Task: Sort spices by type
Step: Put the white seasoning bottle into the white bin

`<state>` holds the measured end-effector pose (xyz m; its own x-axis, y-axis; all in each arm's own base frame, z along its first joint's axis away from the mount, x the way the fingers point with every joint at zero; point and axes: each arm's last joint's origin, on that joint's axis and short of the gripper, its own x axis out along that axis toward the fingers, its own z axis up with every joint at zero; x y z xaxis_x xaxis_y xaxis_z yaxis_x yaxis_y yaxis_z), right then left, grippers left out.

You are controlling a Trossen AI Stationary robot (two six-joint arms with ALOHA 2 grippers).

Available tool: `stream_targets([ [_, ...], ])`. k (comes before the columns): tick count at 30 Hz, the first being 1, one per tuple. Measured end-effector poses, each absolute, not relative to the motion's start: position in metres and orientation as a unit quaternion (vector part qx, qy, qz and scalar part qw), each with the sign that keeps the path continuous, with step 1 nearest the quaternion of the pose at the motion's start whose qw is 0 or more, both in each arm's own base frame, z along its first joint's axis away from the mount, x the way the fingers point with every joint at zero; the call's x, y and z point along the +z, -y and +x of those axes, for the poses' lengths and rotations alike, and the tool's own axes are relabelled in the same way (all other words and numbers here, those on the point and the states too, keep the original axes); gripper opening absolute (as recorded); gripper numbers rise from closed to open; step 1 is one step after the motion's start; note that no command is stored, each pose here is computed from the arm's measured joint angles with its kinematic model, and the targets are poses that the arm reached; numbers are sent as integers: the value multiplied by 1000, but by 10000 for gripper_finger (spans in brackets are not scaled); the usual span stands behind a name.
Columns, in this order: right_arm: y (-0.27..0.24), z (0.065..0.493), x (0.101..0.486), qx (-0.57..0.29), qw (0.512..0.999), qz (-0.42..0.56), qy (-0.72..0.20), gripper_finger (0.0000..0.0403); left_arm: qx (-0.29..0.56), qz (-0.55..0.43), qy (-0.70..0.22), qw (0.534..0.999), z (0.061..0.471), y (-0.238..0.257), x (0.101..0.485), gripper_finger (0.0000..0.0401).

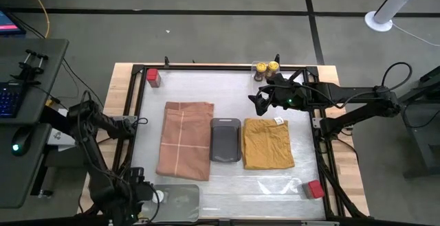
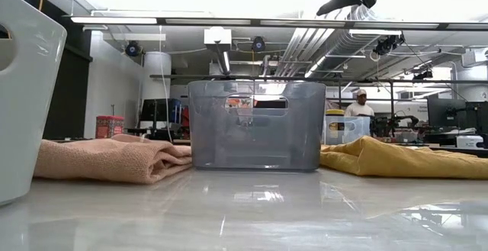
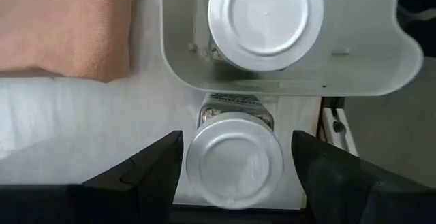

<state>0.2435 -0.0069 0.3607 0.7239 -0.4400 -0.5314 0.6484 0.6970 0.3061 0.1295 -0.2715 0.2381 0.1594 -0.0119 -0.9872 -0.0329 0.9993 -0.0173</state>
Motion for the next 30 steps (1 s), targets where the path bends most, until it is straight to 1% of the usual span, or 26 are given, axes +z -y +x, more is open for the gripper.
stream_targets([
  [5,7,243,361,-304,896,243,-214,307,5,3,-664,748,131,276,227,260],
  [10,7,243,361,-304,896,243,-214,307,-3,11,-663,748,132,279,223,256],
  [12,7,243,361,-304,896,242,-214,307,-3,9,-659,752,133,279,224,243],
  [15,7,243,361,-303,896,242,-215,307,-9,0,-658,753,131,276,230,198],
  [17,7,243,361,-303,896,241,-215,307,-16,-10,-660,751,129,272,239,162],
  [20,7,243,361,-303,897,240,-215,307,-9,-22,-662,749,120,255,260,160],
  [23,7,243,361,-303,897,240,-215,307,15,-38,-656,753,108,226,287,160],
  [27,7,243,361,-303,897,240,-215,307,59,-91,-604,789,99,183,321,160],
  [30,7,243,361,-303,897,240,-215,307,54,-132,-545,826,110,163,336,160],
])
